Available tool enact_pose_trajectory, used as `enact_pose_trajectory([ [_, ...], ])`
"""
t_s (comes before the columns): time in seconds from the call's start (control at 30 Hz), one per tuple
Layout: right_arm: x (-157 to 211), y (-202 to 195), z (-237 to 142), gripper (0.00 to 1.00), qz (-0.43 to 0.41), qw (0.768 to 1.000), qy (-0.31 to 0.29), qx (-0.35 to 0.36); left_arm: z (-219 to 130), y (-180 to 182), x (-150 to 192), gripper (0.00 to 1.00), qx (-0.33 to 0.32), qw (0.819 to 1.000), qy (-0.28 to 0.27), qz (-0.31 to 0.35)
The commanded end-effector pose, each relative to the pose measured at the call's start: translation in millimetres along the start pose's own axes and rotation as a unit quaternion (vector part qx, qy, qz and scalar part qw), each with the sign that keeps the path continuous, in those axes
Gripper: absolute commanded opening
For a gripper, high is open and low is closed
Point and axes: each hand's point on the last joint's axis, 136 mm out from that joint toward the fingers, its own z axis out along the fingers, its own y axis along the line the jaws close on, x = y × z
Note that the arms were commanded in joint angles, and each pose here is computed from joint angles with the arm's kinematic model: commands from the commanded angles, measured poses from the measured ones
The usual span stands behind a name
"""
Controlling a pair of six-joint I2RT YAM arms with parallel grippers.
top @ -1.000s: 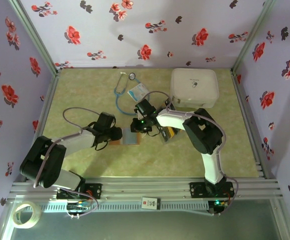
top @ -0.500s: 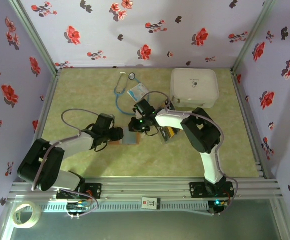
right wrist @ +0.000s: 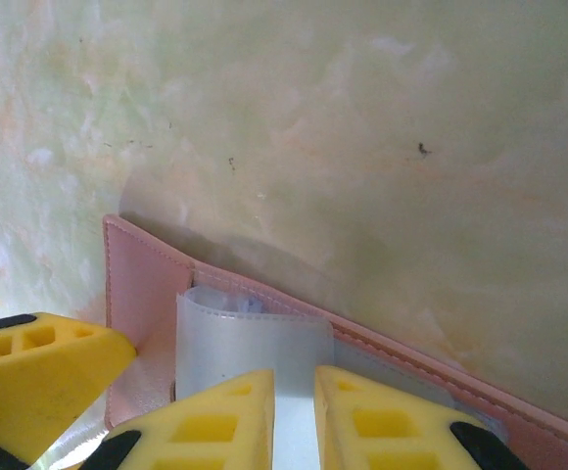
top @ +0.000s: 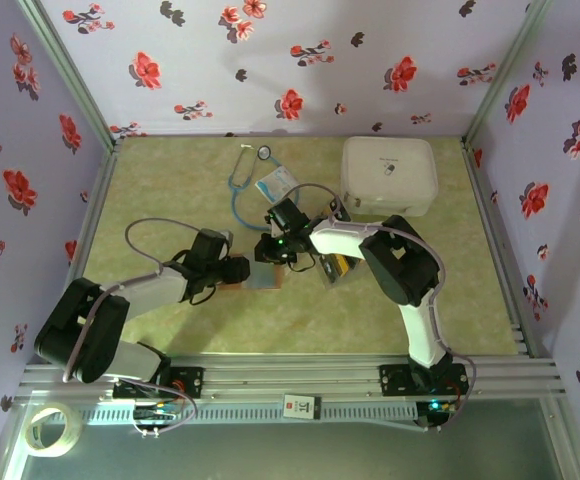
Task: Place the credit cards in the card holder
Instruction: Flip over the card slot in the card holder.
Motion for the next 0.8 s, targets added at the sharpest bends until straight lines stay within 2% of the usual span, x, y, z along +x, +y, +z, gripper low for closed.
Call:
enact_pose_trajectory([
  [0.0,5,-1,7,0.17,0.007,1.0,0.007,-0.001,3,-3,7,0.54,0.003,0.999,0.012,0.032],
  [0.37,3,3,4,0.19,0.008,1.0,0.004,-0.004,14,9,22,0.54,-0.057,0.992,0.047,0.105],
  [0.43,0,6,-1,0.23,0.006,1.0,-0.001,-0.007,15,12,24,0.54,-0.061,0.991,0.049,0.105],
  [0.57,-10,11,-15,0.37,0.006,1.0,-0.018,-0.012,17,15,28,0.54,-0.064,0.991,0.052,0.103],
  [0.77,-16,13,-28,0.45,0.009,0.999,-0.035,-0.016,18,17,31,0.53,-0.067,0.991,0.054,0.098],
])
